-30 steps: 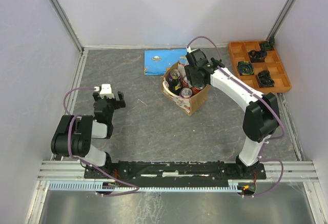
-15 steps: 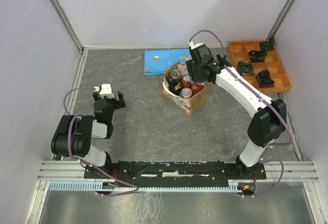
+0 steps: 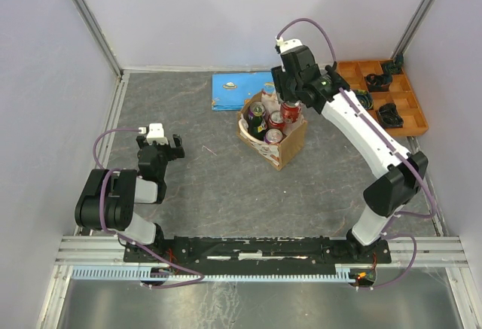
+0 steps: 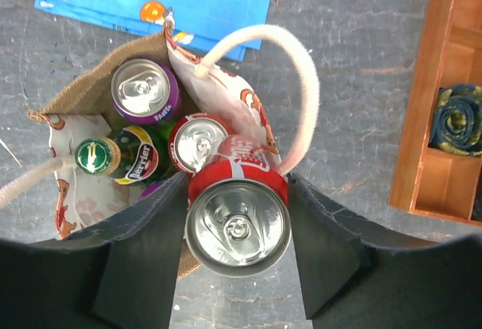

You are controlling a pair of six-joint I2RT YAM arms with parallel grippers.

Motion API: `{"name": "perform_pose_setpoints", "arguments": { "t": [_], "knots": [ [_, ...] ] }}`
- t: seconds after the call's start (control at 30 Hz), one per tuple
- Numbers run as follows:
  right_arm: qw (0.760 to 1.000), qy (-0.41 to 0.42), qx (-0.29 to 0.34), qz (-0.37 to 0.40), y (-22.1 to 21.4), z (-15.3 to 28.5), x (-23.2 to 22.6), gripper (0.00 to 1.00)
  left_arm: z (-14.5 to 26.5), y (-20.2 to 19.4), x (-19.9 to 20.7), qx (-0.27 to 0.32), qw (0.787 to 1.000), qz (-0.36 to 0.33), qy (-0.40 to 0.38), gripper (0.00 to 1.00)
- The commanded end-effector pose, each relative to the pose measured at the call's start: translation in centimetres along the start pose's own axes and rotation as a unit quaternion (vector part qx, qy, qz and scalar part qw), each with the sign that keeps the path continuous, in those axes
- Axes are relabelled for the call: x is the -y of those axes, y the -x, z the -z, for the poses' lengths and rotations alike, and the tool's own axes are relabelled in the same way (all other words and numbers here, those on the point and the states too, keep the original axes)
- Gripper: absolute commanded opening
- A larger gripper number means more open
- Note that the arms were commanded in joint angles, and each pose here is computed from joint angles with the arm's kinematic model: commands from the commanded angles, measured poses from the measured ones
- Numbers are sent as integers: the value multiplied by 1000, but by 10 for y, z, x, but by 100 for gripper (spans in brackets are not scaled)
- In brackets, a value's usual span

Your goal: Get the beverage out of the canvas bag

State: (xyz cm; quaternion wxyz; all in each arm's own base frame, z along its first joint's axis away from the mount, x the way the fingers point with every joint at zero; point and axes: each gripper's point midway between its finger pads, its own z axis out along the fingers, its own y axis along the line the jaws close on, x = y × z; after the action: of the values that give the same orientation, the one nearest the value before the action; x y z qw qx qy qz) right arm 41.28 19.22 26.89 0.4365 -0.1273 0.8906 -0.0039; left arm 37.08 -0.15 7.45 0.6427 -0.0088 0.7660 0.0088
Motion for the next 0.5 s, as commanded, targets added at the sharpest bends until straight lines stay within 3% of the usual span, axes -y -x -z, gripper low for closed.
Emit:
{"name": "perform_pose_setpoints", "arguments": {
  "t": [0.0, 0.27, 0.47],
  "knots": [
    [993, -18, 113, -25, 63, 46, 18, 0, -3, 18, -5, 35, 999, 2, 12, 99],
    [983, -71, 166, -40, 84, 90, 51, 0, -3, 18, -5, 35, 999, 2, 13, 99],
    [996, -40, 83, -7, 41, 61, 32, 1, -3, 18, -5, 34, 999, 2, 12, 99]
  ]
}}
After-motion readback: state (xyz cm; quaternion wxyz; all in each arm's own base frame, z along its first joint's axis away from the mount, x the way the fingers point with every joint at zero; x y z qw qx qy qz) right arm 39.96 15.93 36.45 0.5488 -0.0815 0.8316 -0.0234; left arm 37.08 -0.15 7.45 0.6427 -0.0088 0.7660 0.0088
